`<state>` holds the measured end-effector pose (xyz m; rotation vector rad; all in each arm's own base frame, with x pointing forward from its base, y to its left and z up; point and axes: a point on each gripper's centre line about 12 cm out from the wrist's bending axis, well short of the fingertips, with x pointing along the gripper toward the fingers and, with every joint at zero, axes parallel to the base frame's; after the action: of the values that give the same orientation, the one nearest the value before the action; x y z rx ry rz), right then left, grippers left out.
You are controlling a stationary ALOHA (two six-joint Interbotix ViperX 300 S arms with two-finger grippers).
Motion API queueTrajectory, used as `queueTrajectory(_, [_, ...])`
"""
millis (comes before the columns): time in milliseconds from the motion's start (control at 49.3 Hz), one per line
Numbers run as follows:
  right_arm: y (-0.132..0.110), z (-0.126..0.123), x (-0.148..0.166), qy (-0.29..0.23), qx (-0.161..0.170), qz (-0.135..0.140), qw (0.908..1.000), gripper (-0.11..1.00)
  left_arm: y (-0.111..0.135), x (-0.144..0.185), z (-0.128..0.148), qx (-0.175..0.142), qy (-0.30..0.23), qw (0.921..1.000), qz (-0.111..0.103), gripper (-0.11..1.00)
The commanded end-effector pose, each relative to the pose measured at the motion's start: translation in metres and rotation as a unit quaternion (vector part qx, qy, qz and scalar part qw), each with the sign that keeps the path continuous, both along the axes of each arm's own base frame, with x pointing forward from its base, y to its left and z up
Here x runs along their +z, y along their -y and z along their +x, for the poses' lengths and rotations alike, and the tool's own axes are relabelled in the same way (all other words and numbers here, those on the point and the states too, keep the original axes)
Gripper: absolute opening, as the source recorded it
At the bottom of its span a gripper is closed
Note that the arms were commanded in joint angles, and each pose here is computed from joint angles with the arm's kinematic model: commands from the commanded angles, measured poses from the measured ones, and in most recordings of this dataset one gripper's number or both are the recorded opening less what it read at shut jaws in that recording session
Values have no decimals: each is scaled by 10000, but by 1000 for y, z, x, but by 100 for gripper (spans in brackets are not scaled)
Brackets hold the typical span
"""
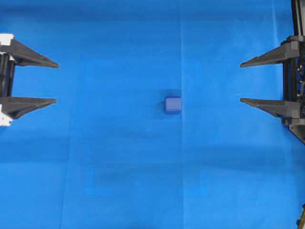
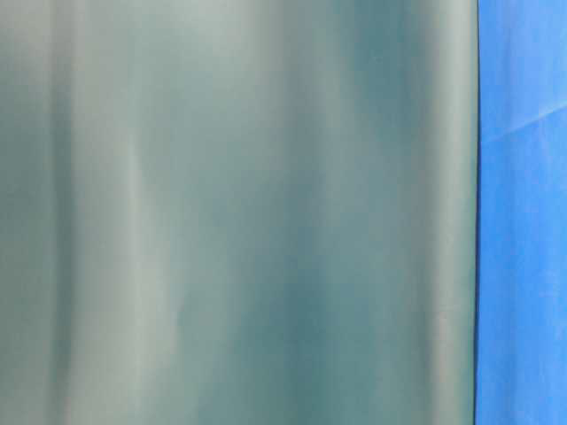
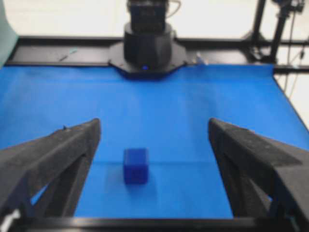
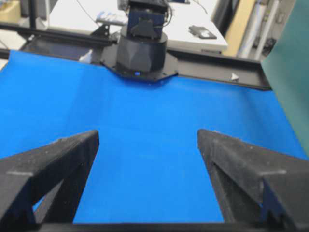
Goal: Handover the blue block to the right arm after grasping it with the left arm, then place it in the designated position.
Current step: 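Open both grippers and move the left gripper toward the blue cube, then lower the open left gripper over the blue cube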
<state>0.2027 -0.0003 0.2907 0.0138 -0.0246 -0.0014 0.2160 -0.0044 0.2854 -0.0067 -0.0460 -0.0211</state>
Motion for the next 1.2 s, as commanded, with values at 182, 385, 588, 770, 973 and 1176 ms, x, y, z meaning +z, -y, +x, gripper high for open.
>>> queueTrajectory(182, [0, 5, 6, 38, -11, 23, 10000, 95, -9, 2, 56, 179, 92, 9998, 21, 93])
queueTrajectory(385, [0, 5, 6, 46, -11, 23, 10000, 95, -10, 6, 109, 185, 153, 9997, 20, 93])
queueTrajectory(588, [0, 5, 6, 61, -11, 23, 10000, 95, -11, 9, 159, 189, 115, 9997, 82, 93])
queueTrajectory(770, [0, 6, 6, 84, -11, 22, 10000, 95, -11, 10, 194, 180, 92, 9998, 59, 93])
queueTrajectory(973, [0, 6, 4, 54, -9, 15, 10000, 95, -12, 18, 218, 190, 100, 9997, 90, 93])
queueTrajectory(1176, [1, 6, 4, 54, -19, 22, 10000, 95, -14, 13, 226, 212, -169, 9996, 98, 93])
